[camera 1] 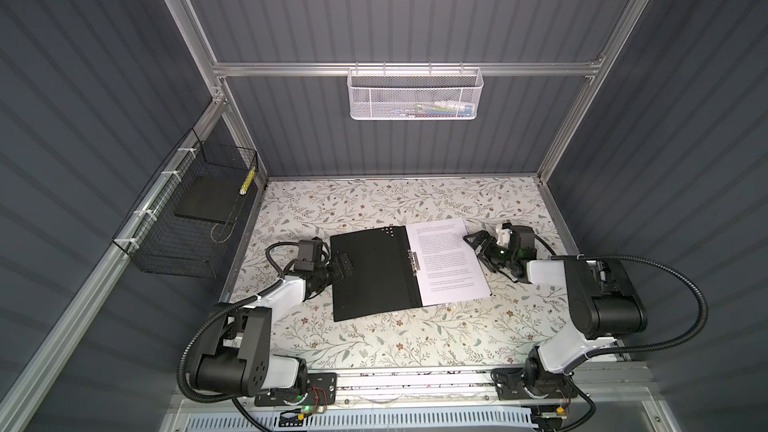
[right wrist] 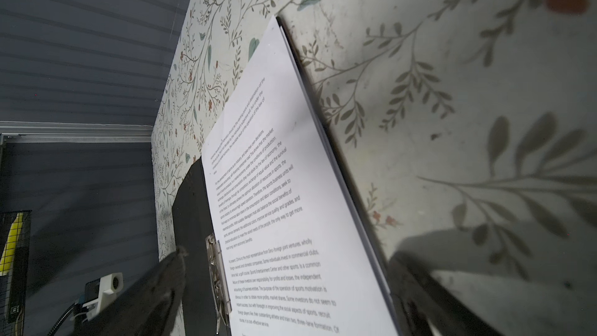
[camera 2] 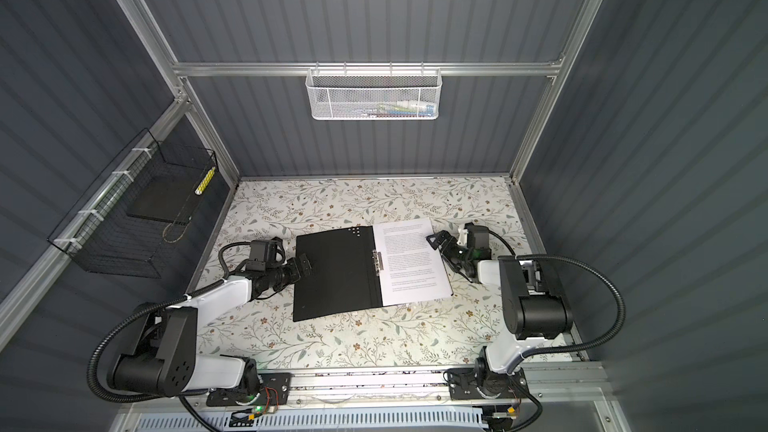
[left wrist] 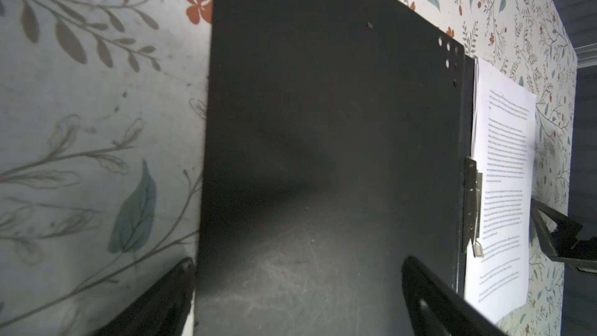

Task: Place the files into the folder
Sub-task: 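Grasp the black cover edge with the left gripper and lift it upward, then swing the cover over the sheets with the left gripper to close the folder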

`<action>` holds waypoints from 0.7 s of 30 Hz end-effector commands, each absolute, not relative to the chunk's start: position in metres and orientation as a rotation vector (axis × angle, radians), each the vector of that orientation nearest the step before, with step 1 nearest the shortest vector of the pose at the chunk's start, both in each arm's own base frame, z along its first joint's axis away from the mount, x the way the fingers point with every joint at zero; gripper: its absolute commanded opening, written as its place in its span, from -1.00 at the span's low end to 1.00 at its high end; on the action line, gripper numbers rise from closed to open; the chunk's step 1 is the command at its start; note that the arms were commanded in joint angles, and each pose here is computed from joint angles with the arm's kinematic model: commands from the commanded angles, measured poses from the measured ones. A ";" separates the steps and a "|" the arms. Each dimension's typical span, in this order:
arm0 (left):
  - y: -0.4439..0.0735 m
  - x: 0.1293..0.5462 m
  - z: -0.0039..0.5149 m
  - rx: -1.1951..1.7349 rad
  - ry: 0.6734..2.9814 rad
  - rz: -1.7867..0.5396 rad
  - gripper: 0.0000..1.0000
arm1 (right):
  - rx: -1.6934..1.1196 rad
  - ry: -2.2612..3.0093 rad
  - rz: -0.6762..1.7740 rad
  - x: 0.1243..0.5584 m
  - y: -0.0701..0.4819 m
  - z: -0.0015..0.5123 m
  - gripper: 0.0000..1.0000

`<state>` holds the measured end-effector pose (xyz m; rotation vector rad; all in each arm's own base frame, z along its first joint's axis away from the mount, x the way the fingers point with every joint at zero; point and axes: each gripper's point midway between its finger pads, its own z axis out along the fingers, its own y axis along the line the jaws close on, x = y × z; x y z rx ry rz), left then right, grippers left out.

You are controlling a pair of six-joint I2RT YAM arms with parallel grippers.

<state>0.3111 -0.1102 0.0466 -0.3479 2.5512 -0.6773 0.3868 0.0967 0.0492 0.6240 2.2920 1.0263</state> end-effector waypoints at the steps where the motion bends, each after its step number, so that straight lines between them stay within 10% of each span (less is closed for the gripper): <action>1: -0.132 0.294 0.061 -0.281 2.601 -0.840 0.99 | 0.770 2.484 1.065 0.346 0.108 0.004 0.98; 21: -0.171 0.305 0.203 -0.035 2.279 -1.165 0.99 | 0.747 2.480 1.189 0.345 0.130 0.006 0.98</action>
